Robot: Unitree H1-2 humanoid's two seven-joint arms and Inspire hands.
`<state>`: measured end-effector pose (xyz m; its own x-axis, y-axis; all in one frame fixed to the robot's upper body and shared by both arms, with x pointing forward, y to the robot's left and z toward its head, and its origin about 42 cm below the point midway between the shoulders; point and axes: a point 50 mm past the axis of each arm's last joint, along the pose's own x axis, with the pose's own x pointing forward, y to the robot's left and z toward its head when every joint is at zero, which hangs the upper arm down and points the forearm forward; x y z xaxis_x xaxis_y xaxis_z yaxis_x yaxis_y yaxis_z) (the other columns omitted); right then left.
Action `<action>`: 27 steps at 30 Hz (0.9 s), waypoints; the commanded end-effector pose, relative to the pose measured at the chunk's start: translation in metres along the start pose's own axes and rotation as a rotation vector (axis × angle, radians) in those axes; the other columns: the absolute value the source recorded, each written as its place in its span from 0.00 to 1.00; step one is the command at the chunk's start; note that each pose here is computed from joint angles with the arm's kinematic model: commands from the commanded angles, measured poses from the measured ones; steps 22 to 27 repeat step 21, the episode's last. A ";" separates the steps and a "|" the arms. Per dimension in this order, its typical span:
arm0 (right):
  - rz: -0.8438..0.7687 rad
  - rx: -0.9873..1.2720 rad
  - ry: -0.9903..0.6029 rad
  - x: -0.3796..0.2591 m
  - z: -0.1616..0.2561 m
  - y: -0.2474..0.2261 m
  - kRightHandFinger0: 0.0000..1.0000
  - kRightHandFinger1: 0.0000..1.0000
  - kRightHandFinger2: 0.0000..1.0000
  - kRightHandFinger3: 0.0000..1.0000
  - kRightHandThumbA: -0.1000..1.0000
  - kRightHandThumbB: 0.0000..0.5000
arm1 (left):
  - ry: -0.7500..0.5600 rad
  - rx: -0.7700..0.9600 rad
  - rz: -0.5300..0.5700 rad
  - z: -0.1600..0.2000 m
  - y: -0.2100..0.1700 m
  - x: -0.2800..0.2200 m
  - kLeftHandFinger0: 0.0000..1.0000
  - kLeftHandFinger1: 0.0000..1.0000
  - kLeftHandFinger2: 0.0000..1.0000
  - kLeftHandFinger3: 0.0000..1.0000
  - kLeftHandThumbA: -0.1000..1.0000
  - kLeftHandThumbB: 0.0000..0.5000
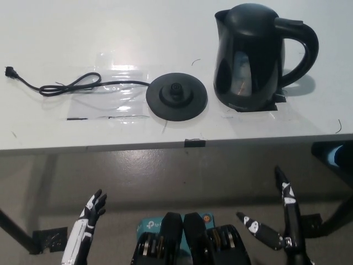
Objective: Use the right hand to grab the handle of the kettle from the base and place it on the right side
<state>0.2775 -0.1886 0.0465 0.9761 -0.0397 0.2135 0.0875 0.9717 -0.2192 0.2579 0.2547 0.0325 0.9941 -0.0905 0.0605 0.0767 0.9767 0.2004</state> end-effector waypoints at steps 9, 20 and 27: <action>0.009 0.033 0.024 -0.020 -0.008 -0.014 0.87 0.90 1.00 1.00 0.93 0.48 | -0.011 0.036 0.000 -0.004 -0.007 -0.015 1.00 1.00 1.00 1.00 1.00 1.00; -0.046 0.136 -0.153 0.055 0.036 -0.031 0.85 0.87 1.00 1.00 0.88 0.27 | -0.151 0.045 0.032 0.040 0.019 0.059 1.00 1.00 1.00 1.00 1.00 0.99; -0.050 0.147 -0.159 0.062 0.038 -0.031 0.85 0.86 1.00 1.00 0.88 0.25 | -0.149 0.038 0.040 0.040 0.022 0.066 1.00 1.00 1.00 1.00 1.00 0.96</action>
